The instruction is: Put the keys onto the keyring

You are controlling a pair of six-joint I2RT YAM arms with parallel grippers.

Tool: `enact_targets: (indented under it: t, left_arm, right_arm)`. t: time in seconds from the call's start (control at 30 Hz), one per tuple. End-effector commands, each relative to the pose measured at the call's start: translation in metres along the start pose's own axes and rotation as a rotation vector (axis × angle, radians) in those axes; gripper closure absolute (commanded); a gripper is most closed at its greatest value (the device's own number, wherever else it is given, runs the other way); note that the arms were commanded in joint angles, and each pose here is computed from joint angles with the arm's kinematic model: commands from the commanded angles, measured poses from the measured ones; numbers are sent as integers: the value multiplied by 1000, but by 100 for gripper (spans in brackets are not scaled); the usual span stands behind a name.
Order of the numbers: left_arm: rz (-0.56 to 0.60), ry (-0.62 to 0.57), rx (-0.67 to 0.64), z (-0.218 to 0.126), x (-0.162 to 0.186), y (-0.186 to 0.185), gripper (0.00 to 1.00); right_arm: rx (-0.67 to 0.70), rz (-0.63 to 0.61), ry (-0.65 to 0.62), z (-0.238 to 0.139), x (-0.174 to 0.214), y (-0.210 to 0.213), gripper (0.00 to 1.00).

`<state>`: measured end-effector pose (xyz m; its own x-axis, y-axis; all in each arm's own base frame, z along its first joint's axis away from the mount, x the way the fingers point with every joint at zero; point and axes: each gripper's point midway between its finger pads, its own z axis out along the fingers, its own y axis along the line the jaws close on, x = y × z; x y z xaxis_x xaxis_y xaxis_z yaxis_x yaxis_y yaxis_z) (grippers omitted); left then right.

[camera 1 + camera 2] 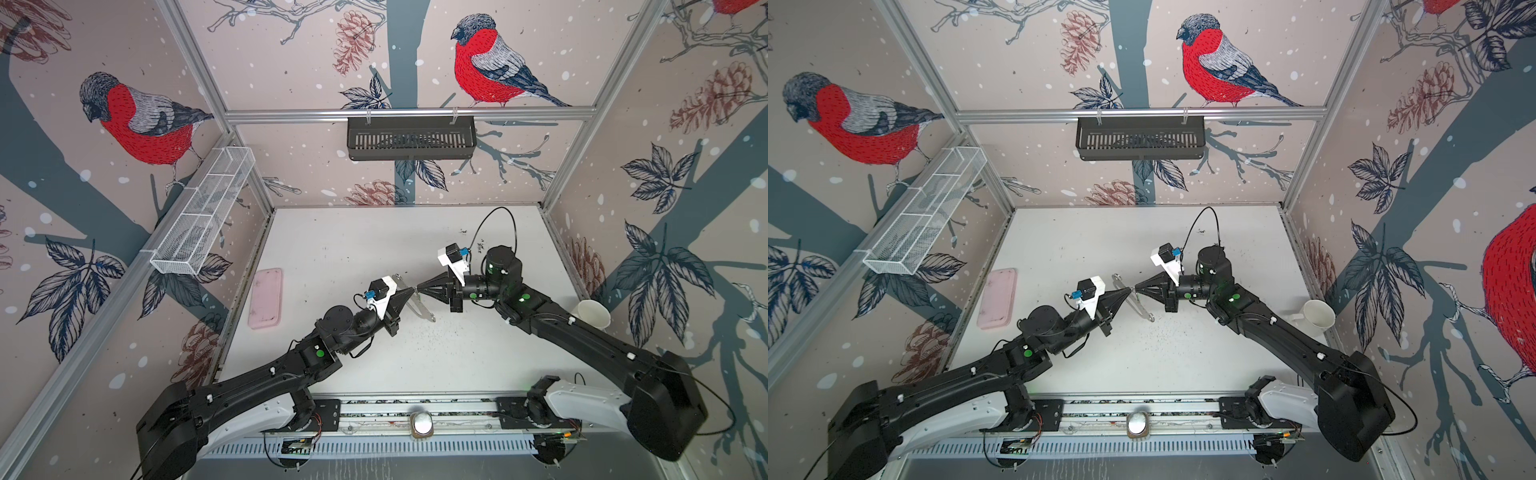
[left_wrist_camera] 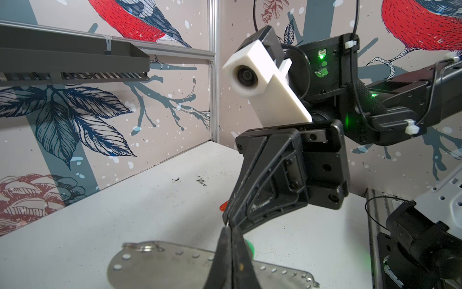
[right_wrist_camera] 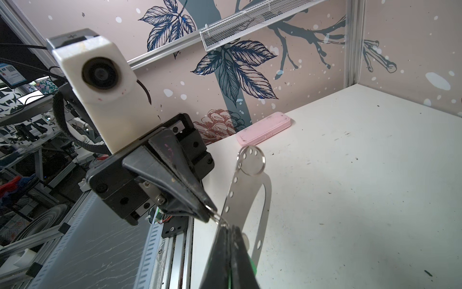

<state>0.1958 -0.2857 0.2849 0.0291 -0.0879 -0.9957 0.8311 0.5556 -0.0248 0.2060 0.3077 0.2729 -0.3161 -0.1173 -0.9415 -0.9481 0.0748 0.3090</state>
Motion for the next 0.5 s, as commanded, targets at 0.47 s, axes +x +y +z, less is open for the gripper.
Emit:
enact_targets:
  t: [0.47]
  left_arm:
    - [33,-171,78,-10,-32,-16,100]
  right_arm:
    - [20,42,16,4,5,-8,100]
